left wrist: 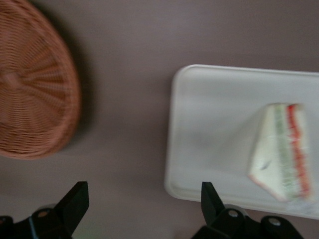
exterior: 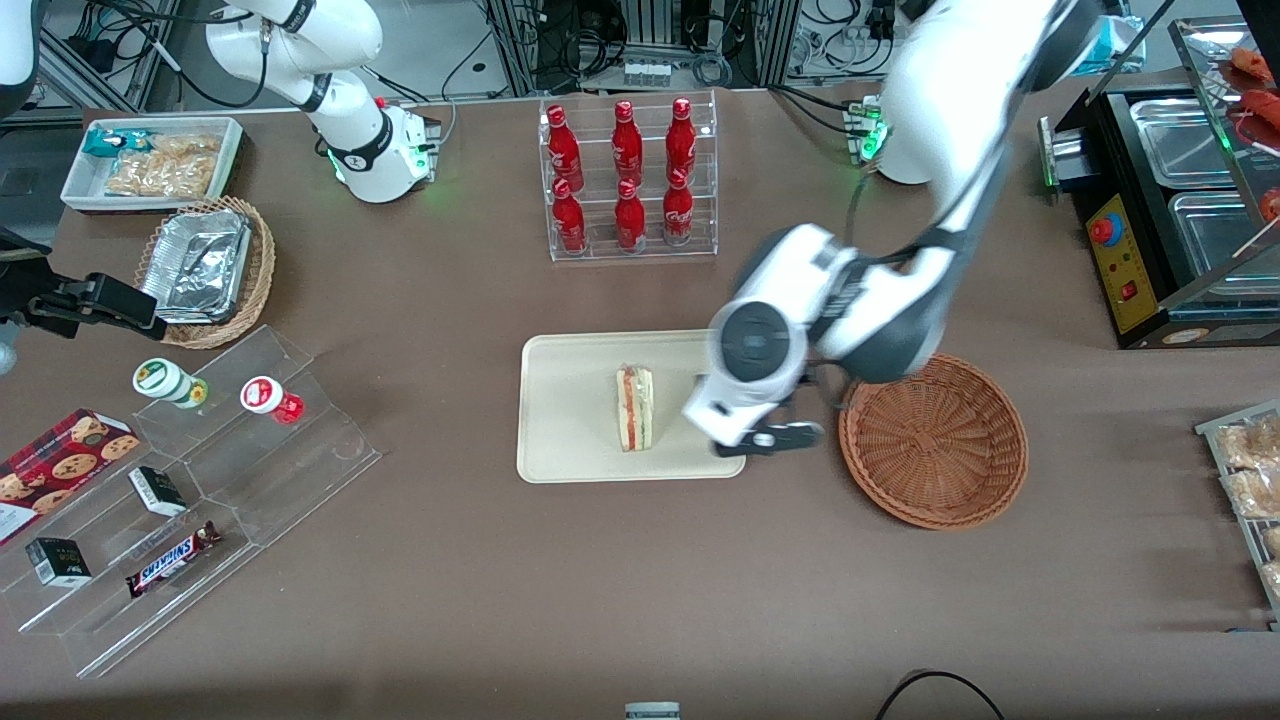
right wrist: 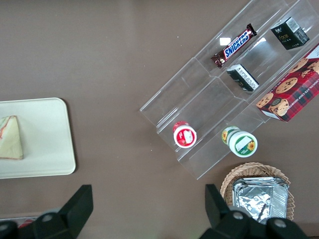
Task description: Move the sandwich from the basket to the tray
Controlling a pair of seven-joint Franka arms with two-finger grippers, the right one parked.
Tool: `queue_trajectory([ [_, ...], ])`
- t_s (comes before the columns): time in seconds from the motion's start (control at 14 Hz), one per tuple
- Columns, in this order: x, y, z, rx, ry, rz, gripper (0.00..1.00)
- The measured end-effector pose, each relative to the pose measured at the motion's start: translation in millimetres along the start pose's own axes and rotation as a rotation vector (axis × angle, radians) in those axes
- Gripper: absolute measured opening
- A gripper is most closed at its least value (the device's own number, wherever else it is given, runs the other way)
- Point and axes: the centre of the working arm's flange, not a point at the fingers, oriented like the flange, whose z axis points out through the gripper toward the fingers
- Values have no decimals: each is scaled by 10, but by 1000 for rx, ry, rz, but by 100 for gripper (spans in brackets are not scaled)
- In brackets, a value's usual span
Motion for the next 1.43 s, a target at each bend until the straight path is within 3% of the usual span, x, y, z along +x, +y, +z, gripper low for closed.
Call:
queue_trajectory([
  [0.29, -165, -1563, -534, 40, -51, 7, 100],
  [0.5, -378, -2305, -994, 29, -24, -30, 100],
  [0.71, -571, -2533, -1261, 21, 2, -61, 100],
  [1.21, -725, -2948, -1534, -38, 40, -126, 100],
  [1.43, -866, -3032, -1649, -42, 41, -131, 100],
])
